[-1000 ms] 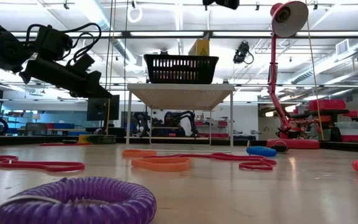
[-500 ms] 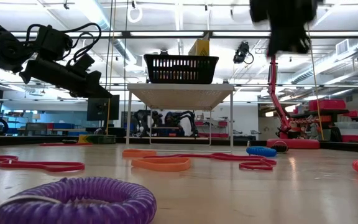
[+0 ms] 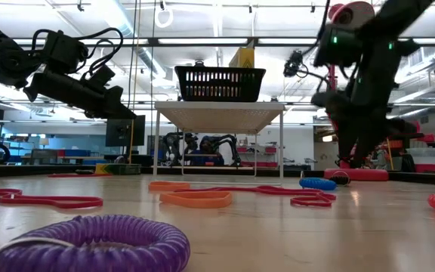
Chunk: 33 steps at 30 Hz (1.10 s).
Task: Pick & Place Office Desk Supplies
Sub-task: Put the black spring keychain into the yellow bin on the shelf
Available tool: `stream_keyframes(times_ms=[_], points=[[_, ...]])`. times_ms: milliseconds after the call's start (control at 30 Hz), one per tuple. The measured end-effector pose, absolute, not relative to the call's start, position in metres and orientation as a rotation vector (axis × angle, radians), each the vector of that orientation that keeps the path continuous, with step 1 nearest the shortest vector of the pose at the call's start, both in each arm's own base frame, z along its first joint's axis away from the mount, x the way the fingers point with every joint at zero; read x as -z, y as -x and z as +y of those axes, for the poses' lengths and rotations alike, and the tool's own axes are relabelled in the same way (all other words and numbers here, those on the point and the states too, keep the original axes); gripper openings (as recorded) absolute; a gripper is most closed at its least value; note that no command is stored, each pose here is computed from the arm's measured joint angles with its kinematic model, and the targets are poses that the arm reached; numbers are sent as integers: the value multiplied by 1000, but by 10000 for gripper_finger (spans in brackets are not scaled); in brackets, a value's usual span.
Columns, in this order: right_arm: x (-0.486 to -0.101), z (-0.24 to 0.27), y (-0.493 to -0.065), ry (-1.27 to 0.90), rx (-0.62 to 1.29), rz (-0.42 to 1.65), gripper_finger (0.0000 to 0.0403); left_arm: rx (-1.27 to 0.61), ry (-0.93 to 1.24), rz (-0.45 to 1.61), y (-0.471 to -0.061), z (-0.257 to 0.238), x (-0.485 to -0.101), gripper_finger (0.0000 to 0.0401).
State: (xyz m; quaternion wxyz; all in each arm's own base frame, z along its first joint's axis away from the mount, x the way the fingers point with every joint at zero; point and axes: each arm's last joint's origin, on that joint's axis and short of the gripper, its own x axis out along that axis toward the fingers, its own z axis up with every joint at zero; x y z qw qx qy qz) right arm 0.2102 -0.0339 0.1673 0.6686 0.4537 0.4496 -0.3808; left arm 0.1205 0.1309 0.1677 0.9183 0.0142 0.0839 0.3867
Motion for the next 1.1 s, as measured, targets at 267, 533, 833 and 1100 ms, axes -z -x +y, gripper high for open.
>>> stream_keyframes(times_ms=[267,533,833,1100], points=[[-135,-48,-199,-1091,845,972,126,-795,-30,173,-121,131,-168,8],[-132,-49,-202,-1016,783,969,53,-795,-29,173,-121,131,-168,8],[-154,-60,-211,-926,782,970,7,-795,-29,173,-121,131,-168,8],[-243,-73,-224,-760,836,1047,3,-795,-30,173,-120,131,-168,8]])
